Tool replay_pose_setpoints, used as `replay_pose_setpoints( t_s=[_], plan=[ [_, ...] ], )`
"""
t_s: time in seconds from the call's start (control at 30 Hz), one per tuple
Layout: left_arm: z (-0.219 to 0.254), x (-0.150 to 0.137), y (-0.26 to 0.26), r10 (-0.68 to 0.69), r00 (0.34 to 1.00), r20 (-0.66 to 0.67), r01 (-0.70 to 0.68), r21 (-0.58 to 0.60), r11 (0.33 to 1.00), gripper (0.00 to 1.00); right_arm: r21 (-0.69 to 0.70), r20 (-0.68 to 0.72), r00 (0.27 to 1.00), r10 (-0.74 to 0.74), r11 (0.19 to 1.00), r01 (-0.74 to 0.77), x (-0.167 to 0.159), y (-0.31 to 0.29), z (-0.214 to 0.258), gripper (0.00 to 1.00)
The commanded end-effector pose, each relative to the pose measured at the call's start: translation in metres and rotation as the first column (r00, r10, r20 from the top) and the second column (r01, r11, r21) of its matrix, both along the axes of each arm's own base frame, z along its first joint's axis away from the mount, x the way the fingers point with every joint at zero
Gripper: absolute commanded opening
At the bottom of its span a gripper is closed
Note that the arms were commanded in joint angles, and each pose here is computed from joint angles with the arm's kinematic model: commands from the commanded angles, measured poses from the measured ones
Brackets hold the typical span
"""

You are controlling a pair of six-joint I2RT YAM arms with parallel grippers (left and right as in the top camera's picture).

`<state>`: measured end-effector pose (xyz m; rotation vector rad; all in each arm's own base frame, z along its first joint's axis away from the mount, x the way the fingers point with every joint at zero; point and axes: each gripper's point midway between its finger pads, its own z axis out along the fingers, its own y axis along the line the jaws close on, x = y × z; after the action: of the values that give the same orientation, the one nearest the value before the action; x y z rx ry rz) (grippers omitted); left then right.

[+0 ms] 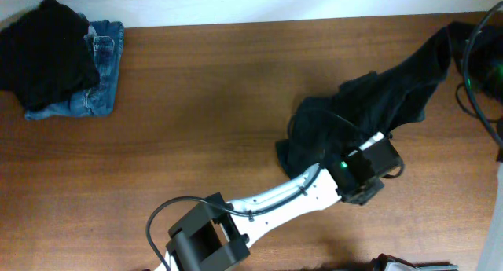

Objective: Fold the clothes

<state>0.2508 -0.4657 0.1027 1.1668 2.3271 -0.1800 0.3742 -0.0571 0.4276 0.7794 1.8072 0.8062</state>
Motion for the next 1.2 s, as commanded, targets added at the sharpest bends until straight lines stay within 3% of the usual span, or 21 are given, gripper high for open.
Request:
replay_pose_setpoints(
  t_s=[0.0, 0.2, 0.37, 0.87, 1.17],
  plan=[
    [0.007, 0.01, -0.001, 0.032, 0.999, 0.041, -0.031, -0.025, 0.999, 0.99, 0.054, 0.01, 0.998, 0.068, 0.996, -0.068, 0.006, 0.02, 0.006, 0.04],
    [0.013, 0.025, 0.007, 0.154, 0.983, 0.098, -0.151, -0.043, 0.988, 0.99, 0.106, 0.059, 0.991, 0.117, 0.987, -0.123, 0.009, 0.04, 0.022, 0.04],
    [0.014, 0.026, 0.006, 0.165, 0.981, 0.097, -0.161, -0.054, 0.986, 0.99, 0.144, 0.136, 0.972, 0.191, 0.967, -0.21, 0.005, 0.056, 0.047, 0.04],
    [0.028, 0.037, -0.008, 0.219, 0.968, 0.125, -0.198, -0.158, 0.967, 0.99, 0.119, 0.282, 0.935, 0.213, 0.96, -0.254, -0.025, 0.069, 0.122, 0.04],
    [0.039, 0.052, -0.002, 0.321, 0.929, 0.184, -0.284, -0.202, 0.937, 0.99, 0.117, 0.299, 0.907, 0.297, 0.932, -0.344, -0.033, 0.097, 0.13, 0.04]
  ],
)
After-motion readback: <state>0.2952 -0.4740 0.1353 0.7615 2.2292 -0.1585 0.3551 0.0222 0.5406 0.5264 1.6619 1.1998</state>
